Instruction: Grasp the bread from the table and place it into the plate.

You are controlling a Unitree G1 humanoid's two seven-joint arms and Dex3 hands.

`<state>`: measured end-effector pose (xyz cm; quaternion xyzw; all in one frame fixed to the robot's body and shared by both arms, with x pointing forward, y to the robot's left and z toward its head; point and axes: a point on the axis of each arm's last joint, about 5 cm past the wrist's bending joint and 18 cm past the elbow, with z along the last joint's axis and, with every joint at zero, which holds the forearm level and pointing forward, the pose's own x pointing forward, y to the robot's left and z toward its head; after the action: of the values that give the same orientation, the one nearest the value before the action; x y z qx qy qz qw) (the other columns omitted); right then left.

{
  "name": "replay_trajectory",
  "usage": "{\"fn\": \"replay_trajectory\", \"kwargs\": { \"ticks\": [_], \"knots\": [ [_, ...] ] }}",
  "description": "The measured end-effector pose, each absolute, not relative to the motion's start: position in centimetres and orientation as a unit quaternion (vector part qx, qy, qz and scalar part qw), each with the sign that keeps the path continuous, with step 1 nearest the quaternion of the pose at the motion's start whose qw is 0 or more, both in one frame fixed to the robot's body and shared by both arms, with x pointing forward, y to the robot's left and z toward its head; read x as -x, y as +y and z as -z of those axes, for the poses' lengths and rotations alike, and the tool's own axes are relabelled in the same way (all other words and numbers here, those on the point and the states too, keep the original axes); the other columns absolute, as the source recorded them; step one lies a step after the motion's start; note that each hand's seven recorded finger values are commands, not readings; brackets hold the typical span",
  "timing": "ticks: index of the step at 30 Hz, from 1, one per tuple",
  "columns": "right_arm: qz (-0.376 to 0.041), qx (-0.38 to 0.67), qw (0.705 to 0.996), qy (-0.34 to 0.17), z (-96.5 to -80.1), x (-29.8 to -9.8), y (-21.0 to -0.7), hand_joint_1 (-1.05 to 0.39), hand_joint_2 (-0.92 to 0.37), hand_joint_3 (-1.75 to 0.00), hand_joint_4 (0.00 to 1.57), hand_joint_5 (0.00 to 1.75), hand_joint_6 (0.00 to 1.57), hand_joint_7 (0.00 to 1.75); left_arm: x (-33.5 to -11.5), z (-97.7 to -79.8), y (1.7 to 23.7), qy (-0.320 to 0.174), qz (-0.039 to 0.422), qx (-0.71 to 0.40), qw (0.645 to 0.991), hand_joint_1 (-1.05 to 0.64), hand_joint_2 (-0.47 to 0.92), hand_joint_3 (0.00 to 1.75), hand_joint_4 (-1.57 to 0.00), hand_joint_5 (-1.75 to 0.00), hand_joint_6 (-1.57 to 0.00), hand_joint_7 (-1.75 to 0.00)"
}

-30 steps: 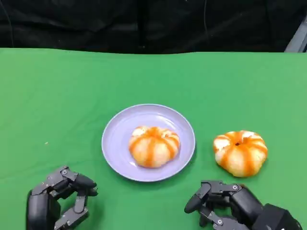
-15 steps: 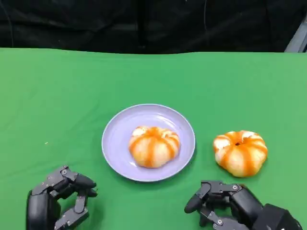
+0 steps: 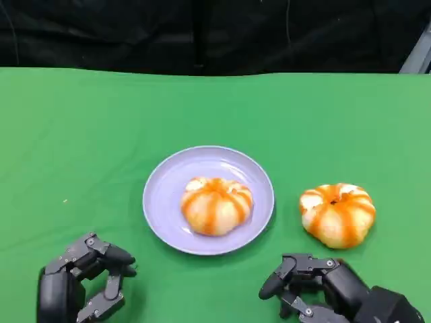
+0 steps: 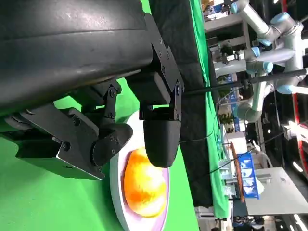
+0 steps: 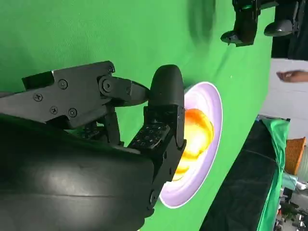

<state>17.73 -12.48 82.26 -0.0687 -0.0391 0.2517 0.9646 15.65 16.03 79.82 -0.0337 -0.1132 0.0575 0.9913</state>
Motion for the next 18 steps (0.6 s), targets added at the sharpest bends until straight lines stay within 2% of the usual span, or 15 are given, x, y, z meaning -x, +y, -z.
{"fn": "replay_trajectory", "kwargs": {
  "ticks": [9,12,13,18],
  "knots": [
    [-0.252,0.069,0.965,-0.039,-82.26,-17.73,-12.48,-0.13,-0.92,-0.47,0.67,1.50,0.80,0.96,-15.66,-79.83,16.05,-0.113,-0.051,0.034,0.992,0.09,0.61,1.00,-0.87,-1.51,-0.91,-1.23],
    [-0.252,0.069,0.965,-0.039,-82.25,-17.73,-12.49,-0.13,-0.92,-0.47,0.67,1.50,0.80,0.96,-15.68,-79.76,16.39,-0.105,-0.001,0.028,0.994,0.07,0.59,1.02,-0.87,-1.52,-0.91,-1.24],
    [-0.252,0.069,0.965,-0.039,-82.25,-17.73,-12.49,-0.12,-0.92,-0.47,0.67,1.50,0.81,0.96,-15.62,-79.69,16.38,-0.101,0.009,0.029,0.994,0.06,0.54,1.05,-0.90,-1.48,-0.95,-1.21],
    [-0.251,0.069,0.965,-0.040,-82.27,-17.76,-12.47,-0.12,-0.92,-0.47,0.67,1.51,0.81,0.97,-14.73,-79.26,15.77,-0.084,0.100,0.015,0.991,0.06,0.48,1.14,-0.93,-1.44,-1.00,-1.16]
  ]
}}
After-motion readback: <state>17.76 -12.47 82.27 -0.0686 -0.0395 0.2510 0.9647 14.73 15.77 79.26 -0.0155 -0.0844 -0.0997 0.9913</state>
